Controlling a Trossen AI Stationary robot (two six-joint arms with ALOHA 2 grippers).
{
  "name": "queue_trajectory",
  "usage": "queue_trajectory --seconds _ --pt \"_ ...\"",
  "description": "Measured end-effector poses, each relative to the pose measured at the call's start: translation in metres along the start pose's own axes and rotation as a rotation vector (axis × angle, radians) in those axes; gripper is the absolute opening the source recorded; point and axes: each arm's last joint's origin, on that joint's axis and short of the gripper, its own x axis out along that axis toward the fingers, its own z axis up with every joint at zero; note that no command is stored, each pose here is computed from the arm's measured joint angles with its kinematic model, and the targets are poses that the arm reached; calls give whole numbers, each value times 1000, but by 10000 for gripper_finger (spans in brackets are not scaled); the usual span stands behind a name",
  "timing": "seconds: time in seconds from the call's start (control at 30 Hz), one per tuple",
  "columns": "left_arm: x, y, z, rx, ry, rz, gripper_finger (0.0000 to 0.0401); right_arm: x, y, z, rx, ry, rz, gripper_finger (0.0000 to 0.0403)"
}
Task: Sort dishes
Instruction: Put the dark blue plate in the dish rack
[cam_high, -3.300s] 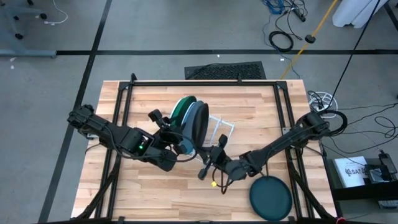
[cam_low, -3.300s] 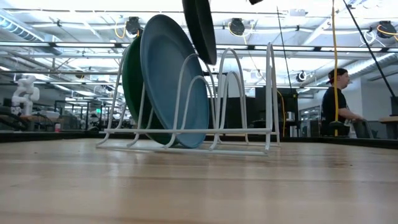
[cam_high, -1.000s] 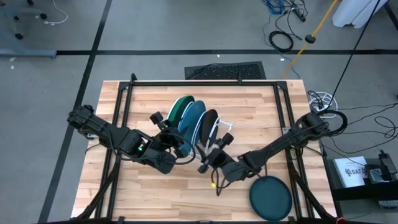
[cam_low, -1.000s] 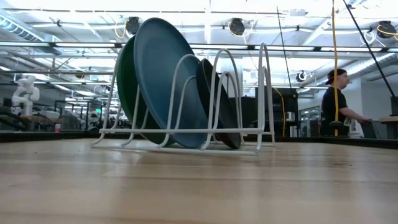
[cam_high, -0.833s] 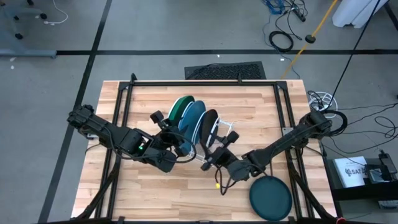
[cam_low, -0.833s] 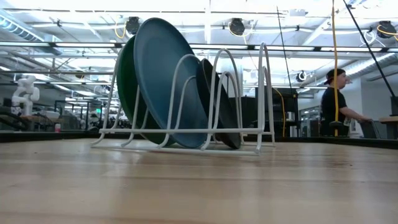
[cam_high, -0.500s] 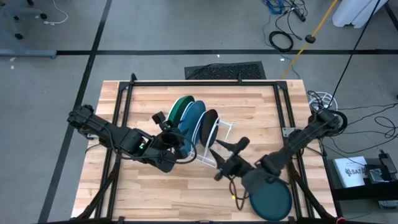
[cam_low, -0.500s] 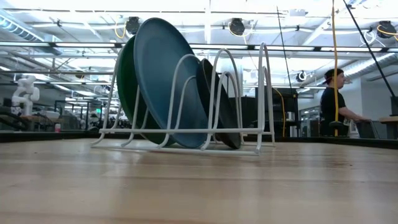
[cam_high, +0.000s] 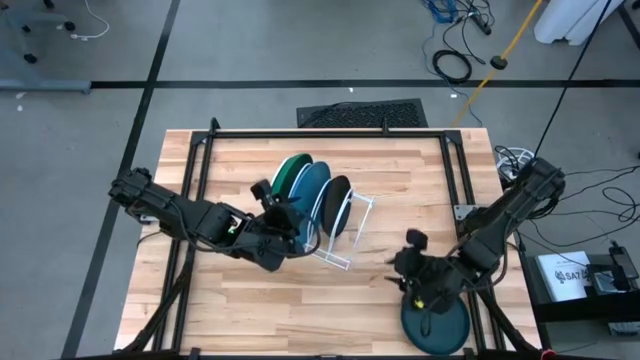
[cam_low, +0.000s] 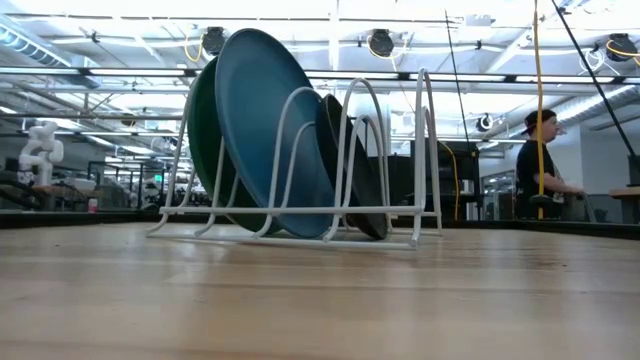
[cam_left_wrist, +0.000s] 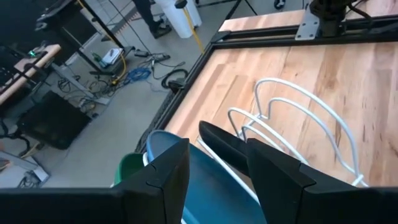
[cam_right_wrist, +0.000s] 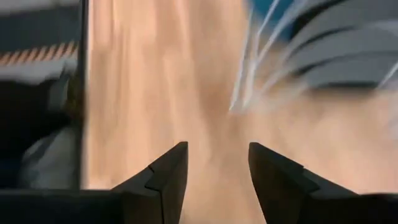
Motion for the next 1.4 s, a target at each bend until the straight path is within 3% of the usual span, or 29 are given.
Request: queue_trajectory --seconds 0.2,0.33,0.5,1.0,1.4 --pt "0 0 0 2 -2 8 169 15 7 -25 130 358 27 160" --pt "4 3 1 4 0 30 169 26 15 -43 98 562 8 160" --pt "4 3 1 25 1 30 169 37 20 -57 29 710 2 160" --pt "3 2 0 22 5 6 169 87 21 -72 -346 846 25 160" --pt "3 2 0 28 9 2 169 120 16 -79 -561 978 186 160"
